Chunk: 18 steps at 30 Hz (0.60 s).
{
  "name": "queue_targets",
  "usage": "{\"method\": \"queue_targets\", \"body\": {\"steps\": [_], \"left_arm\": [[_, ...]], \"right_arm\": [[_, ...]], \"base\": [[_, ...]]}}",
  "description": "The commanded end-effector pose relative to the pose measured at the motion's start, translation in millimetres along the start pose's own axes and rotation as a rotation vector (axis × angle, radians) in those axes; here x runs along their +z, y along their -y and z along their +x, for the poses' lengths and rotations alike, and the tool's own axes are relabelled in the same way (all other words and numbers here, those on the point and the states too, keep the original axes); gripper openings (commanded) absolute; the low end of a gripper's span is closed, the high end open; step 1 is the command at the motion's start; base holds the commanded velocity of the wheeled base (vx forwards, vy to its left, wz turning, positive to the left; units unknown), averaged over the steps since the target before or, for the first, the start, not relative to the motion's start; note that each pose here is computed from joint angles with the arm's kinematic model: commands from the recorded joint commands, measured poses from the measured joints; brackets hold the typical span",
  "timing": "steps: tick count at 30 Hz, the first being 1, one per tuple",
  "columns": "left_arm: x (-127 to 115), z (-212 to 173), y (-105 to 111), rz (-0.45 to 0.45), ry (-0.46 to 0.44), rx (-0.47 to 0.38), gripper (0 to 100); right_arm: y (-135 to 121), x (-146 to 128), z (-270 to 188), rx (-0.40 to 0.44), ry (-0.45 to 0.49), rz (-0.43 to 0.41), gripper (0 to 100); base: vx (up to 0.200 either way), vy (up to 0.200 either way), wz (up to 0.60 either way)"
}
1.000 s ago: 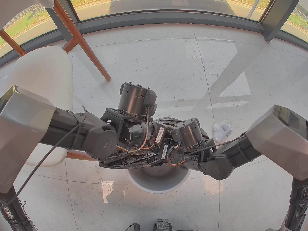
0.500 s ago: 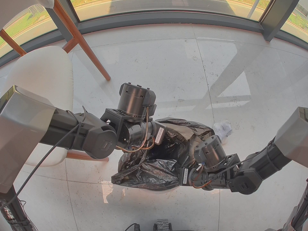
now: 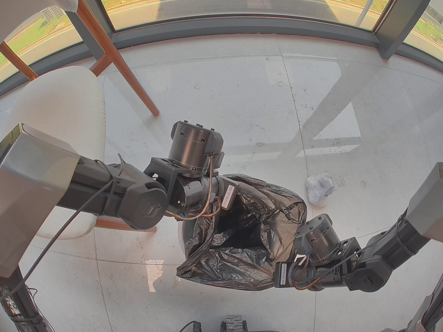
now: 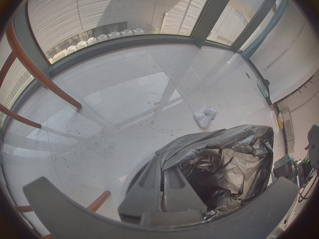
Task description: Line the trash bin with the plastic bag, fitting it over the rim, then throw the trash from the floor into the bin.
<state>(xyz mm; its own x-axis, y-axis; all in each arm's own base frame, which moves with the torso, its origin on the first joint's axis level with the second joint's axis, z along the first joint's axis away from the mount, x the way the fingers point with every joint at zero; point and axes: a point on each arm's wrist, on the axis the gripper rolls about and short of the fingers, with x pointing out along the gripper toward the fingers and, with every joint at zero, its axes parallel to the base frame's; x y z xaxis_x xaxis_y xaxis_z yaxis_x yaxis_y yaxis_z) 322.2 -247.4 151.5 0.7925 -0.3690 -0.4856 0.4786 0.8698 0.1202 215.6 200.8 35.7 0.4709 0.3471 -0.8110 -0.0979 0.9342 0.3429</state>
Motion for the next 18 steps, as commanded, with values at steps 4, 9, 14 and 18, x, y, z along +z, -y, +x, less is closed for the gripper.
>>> {"method": "queue_targets", "body": {"steps": [4, 9, 14, 18], "left_arm": [[-2.0, -3.2, -0.6, 0.001, -0.006, 0.002, 0], [1.1, -13.6, -2.8, 0.001, 0.0, 0.002, 0], [-3.1, -24.1, -4.9, 0.005, -0.012, 0.003, 0], [-8.5, -24.0, -4.8, 0.009, -0.03, 0.006, 0]], "right_arm": [[4.3, -0.5, -0.2, -0.013, -0.008, -0.025, 100], [5.9, 6.7, -1.0, -0.006, 0.021, -0.033, 100], [14.9, 25.4, -20.8, 0.01, 0.104, 0.007, 100], [17.6, 36.0, -38.0, 0.033, 0.162, 0.031, 100]], "base": [[0.0, 0.0, 0.0], [0.0, 0.0, 0.0], [0.0, 0.0, 0.0], [0.0, 0.0, 0.0]]}}
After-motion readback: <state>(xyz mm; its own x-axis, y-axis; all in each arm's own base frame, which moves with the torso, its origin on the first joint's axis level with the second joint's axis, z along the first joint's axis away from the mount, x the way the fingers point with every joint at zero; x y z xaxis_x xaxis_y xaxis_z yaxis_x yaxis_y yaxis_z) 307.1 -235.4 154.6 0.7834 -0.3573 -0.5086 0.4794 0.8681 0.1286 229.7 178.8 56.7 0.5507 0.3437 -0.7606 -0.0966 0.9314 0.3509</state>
